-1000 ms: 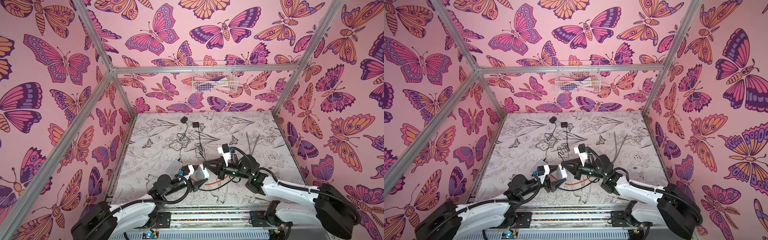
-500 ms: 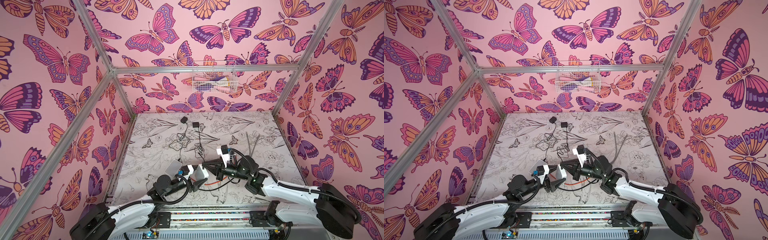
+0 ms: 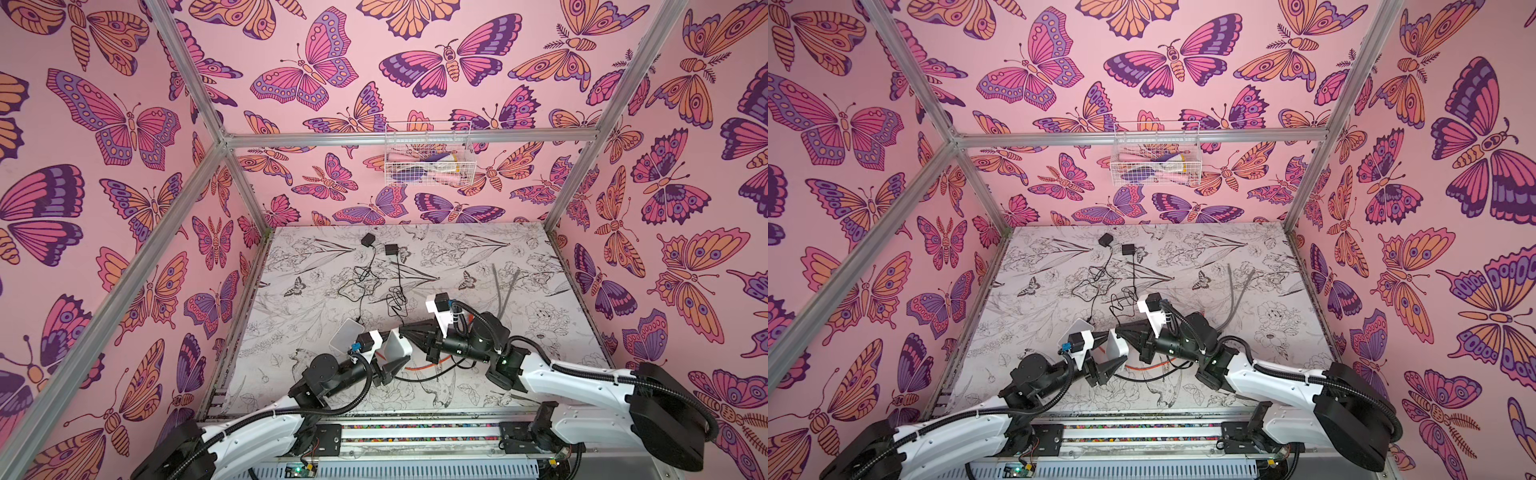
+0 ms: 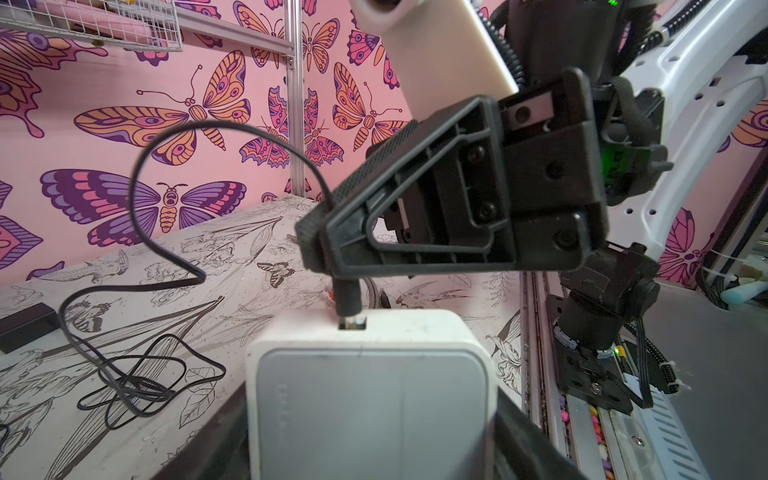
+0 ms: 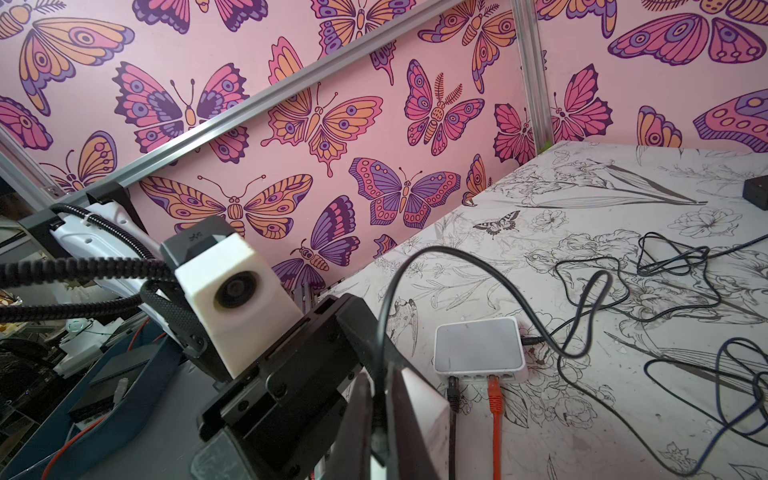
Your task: Insert the plug into the switch port
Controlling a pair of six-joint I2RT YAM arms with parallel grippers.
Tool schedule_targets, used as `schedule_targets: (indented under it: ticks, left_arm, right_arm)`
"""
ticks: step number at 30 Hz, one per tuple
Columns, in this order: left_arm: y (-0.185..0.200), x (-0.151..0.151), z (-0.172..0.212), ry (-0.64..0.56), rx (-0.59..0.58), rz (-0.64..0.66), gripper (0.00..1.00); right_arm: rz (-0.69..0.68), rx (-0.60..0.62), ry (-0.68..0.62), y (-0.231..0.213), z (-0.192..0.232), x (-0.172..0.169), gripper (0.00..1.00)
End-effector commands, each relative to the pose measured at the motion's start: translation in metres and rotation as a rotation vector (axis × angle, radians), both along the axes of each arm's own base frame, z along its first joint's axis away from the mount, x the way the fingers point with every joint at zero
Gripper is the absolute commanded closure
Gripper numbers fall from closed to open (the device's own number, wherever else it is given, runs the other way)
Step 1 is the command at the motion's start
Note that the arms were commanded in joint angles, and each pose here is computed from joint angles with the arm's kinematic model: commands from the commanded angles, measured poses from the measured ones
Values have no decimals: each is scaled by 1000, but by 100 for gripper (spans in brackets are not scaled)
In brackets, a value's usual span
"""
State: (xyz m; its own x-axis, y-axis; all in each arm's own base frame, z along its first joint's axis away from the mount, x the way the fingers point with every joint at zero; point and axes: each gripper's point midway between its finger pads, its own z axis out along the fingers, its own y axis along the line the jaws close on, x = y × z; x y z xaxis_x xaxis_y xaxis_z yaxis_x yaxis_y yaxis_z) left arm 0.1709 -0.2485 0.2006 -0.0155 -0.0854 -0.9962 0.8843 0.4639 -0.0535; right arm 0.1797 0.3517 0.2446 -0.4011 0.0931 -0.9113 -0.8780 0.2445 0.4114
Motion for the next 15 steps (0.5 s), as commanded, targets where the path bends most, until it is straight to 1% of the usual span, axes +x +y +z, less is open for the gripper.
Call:
schedule_targets:
  ticks: [1, 8, 15]
  left_arm:
    - [17, 2, 65, -155, -188, 70, 100]
    - [21, -1, 73, -192, -200, 79, 100]
    - [25, -5, 81, -217, -221, 82, 100]
  right_arm:
    - [43, -169, 110, 1, -57, -12, 100]
    - [20, -196, 114, 0, -62, -9, 100]
    - [21, -251, 107, 2, -71, -12, 100]
